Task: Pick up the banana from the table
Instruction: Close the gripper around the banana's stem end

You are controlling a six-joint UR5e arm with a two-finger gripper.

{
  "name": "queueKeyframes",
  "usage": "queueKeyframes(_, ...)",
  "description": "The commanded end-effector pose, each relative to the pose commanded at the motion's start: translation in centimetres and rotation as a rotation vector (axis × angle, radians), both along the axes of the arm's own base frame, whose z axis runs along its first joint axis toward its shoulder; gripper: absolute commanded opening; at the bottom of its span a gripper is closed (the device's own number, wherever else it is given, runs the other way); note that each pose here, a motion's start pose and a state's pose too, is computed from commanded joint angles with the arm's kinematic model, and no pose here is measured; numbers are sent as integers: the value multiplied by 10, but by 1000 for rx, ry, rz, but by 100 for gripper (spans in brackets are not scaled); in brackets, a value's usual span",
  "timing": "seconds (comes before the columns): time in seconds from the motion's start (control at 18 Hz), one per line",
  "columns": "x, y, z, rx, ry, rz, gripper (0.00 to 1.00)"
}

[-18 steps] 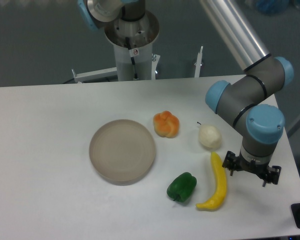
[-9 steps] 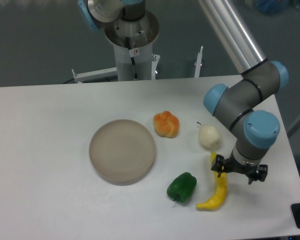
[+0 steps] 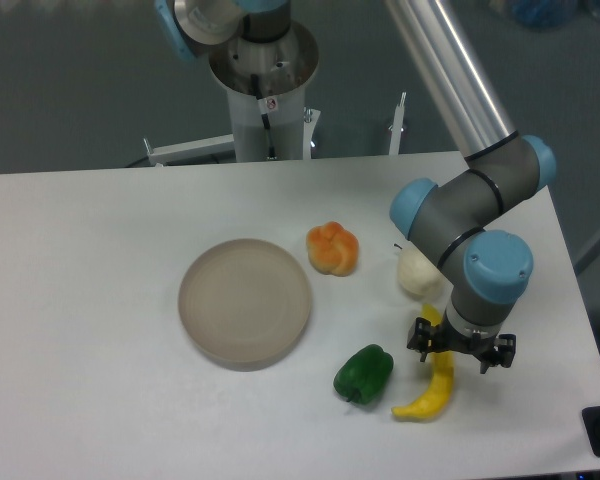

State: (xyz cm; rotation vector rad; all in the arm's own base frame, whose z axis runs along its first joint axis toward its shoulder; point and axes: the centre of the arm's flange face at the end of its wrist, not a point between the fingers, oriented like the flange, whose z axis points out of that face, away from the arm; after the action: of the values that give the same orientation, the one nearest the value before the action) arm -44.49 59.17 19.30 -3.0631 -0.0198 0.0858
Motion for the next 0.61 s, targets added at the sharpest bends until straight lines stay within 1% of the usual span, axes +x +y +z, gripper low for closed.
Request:
queueKeyframes(0.28, 0, 2, -6, -2, -2, -2, 100)
queueKeyframes(0.33, 0, 2, -6, -1, -1, -2, 94)
queueKeyframes(0.39, 0, 2, -6, -1, -1, -5, 72)
queueKeyframes(0.44, 0, 2, -7, -1, -1, -9, 62)
queueKeyframes(0.5, -1, 2, -5, 0, 2, -12, 54)
queueKeyframes(0.56, -2, 2, -4, 2, 2, -14, 48)
queueKeyframes(0.61, -2, 2, -4, 2, 2, -14, 44)
